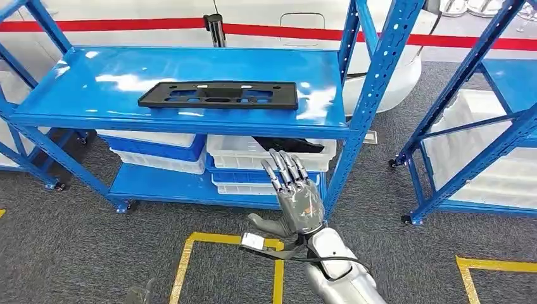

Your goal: Take the parts from the cabinet and place them on the table.

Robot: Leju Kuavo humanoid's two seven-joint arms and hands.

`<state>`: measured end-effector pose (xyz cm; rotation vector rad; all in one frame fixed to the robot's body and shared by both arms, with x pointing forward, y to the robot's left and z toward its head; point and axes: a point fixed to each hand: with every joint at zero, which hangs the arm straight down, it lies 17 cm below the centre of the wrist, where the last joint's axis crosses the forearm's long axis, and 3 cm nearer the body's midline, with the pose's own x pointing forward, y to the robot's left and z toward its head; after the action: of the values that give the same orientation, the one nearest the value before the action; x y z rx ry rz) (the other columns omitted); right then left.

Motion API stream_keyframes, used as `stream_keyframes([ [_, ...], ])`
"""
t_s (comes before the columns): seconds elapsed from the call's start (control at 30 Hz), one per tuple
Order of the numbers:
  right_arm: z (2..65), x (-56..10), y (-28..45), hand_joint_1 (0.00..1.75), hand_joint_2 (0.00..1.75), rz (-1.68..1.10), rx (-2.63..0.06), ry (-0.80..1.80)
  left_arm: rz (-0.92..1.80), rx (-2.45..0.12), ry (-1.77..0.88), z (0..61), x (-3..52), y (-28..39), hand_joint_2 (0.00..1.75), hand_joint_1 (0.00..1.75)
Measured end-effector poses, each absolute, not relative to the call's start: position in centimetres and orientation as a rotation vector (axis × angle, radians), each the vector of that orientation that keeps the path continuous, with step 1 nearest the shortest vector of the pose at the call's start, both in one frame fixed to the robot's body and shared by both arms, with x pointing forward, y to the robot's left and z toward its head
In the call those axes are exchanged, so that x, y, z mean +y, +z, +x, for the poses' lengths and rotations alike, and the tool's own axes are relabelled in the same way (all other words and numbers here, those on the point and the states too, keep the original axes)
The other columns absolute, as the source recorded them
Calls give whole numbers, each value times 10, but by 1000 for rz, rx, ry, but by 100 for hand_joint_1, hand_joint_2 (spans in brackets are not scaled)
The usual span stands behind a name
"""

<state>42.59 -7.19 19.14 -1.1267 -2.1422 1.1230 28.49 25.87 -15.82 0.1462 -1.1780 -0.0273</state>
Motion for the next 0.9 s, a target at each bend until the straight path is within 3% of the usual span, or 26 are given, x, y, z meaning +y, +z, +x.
stream_keyframes([
  [0.7,419,-76,179,0,0,-1150,-2105,1141,152,-1162,-22,282,255,-161,0,0],
  [0.73,420,-76,179,0,175,-1150,-2102,1132,156,-1160,-19,281,256,-162,0,0],
  [0.9,423,-74,184,0,175,-1145,-2104,1107,162,-1153,-1,279,258,-163,0,0],
])
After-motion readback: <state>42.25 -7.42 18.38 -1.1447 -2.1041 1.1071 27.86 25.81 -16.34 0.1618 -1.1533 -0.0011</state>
